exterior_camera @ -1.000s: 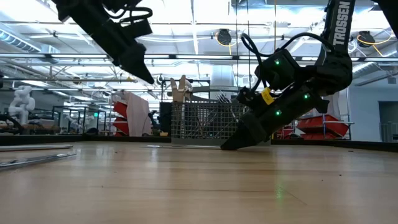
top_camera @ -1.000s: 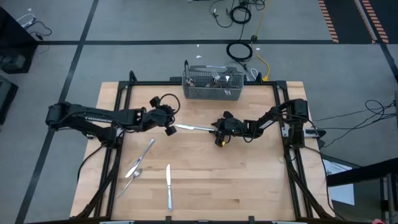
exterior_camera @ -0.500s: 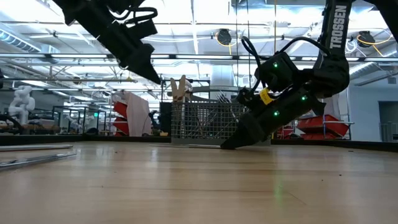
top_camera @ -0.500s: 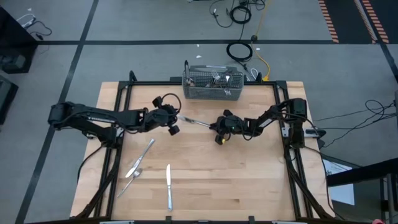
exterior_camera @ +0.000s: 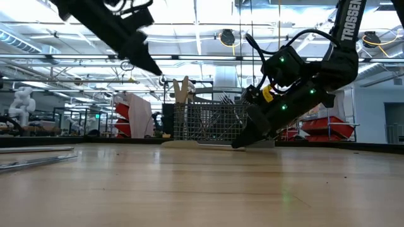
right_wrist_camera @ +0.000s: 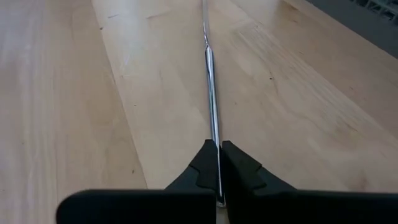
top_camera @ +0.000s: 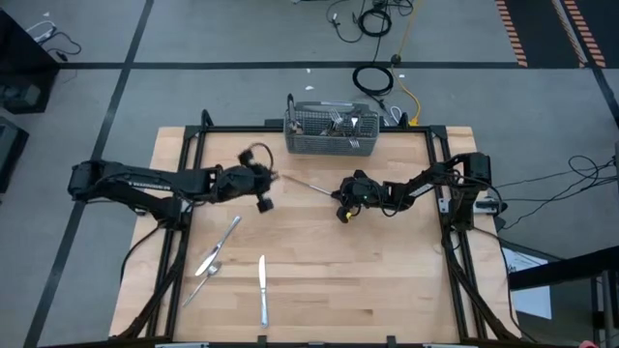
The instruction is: Sort silverware
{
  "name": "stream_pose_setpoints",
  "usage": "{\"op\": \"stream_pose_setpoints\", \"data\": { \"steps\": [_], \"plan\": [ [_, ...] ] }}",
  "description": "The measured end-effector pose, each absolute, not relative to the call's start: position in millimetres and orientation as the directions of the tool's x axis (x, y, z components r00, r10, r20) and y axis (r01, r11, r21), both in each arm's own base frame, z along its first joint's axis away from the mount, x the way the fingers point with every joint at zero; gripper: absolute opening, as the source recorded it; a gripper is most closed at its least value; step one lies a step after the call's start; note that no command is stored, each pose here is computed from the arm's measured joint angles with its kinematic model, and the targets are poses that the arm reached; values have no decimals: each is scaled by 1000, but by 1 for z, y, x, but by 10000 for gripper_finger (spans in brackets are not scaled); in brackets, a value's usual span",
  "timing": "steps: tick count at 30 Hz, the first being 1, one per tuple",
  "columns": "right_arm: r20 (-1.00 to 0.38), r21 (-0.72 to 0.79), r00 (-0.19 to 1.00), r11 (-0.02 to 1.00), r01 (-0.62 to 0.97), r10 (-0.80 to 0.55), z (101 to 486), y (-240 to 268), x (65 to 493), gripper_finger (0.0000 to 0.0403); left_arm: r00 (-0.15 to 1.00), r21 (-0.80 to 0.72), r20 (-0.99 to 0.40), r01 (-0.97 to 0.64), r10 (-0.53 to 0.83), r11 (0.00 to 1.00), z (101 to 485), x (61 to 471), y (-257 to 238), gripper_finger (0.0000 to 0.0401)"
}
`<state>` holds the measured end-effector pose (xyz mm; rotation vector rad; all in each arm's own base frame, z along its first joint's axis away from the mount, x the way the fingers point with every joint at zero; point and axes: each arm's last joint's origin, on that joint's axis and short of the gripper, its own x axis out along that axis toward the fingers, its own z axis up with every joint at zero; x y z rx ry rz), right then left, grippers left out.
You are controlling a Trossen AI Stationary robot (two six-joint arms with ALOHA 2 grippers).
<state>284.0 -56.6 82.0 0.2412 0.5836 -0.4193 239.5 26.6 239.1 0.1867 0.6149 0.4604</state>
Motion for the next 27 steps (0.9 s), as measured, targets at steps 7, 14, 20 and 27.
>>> {"op": "stream_pose_setpoints", "data": {
  "steps": [7, 14, 20, 27],
  "plan": [
    [-591, 93, 746, 893, 440, -306, 81, -56, 283, 3, 782, 351, -581, -12, 228, 936, 189, 257, 26, 54],
    [-601, 79, 750, 914, 398, -275, 81, -55, 284, 2, 775, 288, -608, 18, 169, 957, 161, 270, 58, 54],
    [-604, 77, 752, 920, 383, -263, 81, -54, 284, 1, 705, 216, -698, 44, 122, 975, 137, 267, 75, 54],
    [-608, 91, 759, 929, 358, -233, 81, -53, 284, 1, 744, 242, -645, -17, 174, 970, 155, 278, 93, 54]
  ]
}}
